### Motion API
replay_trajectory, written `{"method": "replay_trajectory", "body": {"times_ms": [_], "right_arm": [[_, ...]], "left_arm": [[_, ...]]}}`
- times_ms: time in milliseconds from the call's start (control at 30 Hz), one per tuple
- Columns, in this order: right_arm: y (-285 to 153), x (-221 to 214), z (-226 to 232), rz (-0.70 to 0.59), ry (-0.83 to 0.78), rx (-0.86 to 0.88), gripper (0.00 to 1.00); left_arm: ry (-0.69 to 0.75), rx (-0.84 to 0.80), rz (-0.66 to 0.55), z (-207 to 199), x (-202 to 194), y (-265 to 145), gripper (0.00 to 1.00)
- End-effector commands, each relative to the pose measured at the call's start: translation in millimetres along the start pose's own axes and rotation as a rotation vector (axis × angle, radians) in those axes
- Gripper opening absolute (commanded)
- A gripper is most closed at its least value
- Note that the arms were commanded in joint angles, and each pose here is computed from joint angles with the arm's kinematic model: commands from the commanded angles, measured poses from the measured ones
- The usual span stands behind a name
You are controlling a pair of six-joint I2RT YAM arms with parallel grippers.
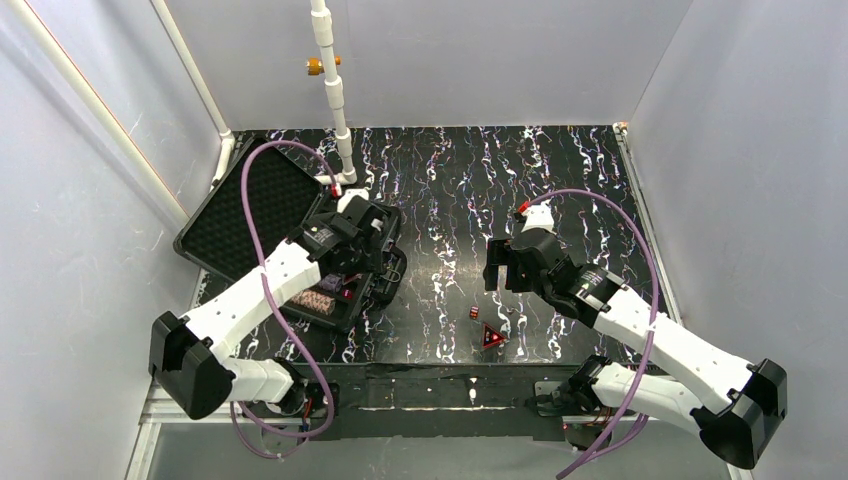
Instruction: Pack up texas hold em set
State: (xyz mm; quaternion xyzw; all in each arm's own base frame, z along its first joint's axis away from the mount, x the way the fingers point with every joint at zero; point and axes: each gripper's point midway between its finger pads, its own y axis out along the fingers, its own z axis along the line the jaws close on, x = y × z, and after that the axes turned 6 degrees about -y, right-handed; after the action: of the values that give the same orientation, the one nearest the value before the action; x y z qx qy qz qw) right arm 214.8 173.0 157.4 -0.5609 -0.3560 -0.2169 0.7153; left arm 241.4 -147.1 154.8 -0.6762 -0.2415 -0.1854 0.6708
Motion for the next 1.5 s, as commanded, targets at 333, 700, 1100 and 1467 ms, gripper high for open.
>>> {"method": "replay_trajectory", "body": {"times_ms": [333, 700, 1100, 1467], "right_arm": [[-7.8, 9.7, 5.4, -0.042, 0.024, 0.034, 0.98], [-8.4, 5.2, 2.4, -0.044, 0.018, 0.033, 0.98], [-7.4, 5.6, 5.7, -0.04, 0.003, 0.048, 0.98], [-7.0, 6.0, 9.8, -0.033, -0.001, 0.066, 0.98]], "left_arm": [[-0.16, 0.094, 0.006, 53.3, 51.9, 32.0, 0.36], [0.054, 0.008, 0.046, 62.2, 80.3, 59.5, 0.39], [0.226, -0.211, 0.096, 78.4, 80.3, 69.3, 0.48], [0.305, -0.268, 0.168, 88.5, 62.2, 98.1, 0.54]]}}
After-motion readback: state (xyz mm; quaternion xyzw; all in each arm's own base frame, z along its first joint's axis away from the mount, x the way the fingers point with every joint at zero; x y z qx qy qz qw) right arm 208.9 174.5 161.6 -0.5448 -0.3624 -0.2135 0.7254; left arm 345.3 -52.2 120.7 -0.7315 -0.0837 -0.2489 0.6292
